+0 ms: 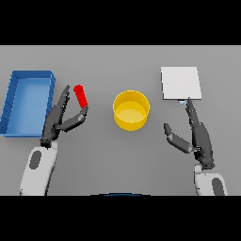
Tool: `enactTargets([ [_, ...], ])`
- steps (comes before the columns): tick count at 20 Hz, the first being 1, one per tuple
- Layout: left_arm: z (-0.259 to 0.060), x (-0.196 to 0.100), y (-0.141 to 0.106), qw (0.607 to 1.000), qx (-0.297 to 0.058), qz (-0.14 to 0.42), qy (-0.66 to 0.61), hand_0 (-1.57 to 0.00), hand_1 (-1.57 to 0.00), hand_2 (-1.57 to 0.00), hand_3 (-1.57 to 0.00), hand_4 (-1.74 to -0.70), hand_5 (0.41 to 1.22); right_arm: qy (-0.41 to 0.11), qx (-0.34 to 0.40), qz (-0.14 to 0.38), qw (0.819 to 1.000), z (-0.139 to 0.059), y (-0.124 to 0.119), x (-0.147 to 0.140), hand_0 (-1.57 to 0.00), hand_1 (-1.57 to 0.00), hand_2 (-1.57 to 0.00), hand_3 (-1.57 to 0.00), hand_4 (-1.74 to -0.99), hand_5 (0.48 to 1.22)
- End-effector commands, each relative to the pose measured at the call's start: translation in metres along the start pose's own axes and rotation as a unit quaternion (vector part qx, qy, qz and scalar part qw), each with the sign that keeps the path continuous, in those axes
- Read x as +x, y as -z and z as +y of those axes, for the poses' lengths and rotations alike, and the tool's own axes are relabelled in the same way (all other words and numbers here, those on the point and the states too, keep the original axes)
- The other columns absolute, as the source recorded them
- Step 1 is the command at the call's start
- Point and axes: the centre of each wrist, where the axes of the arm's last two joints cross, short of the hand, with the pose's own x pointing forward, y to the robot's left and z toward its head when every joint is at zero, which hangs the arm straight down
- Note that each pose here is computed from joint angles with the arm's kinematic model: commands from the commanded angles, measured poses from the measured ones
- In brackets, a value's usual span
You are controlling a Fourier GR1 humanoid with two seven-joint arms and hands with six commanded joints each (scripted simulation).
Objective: Pick up the red beaker and tilt it to pour out 1 green nut into yellow bowl. Pick up the yellow bowl and place it on the metallic measuring scale.
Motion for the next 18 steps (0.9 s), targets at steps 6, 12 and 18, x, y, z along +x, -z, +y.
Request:
enactTargets([
  [6, -0.005, -0.005, 0.030, 1.000, -0.006, 0.000, 0.004, 0.00, 0.00, 0.00, 0.00, -1.28, 0.682, -0.008, 0.000, 0.007, 1.000, 0.001, 0.004, 0.001, 0.00, 0.00, 0.00, 0.00, -1.266, 0.635],
  [12, -0.015, -0.001, 0.051, 1.000, -0.017, 0.005, 0.012, 0.00, 0.00, 0.00, 0.00, -1.29, 0.686, -0.010, 0.002, -0.009, 1.000, -0.002, 0.001, 0.003, 0.00, 0.00, 0.00, 0.00, -1.267, 0.644],
  [18, -0.016, -0.002, 0.065, 1.000, -0.021, 0.000, -0.001, 0.00, 0.00, 0.00, 0.00, -1.31, 0.688, -0.002, -0.002, -0.005, 1.000, 0.001, -0.002, -0.001, 0.00, 0.00, 0.00, 0.00, -1.269, 0.640],
])
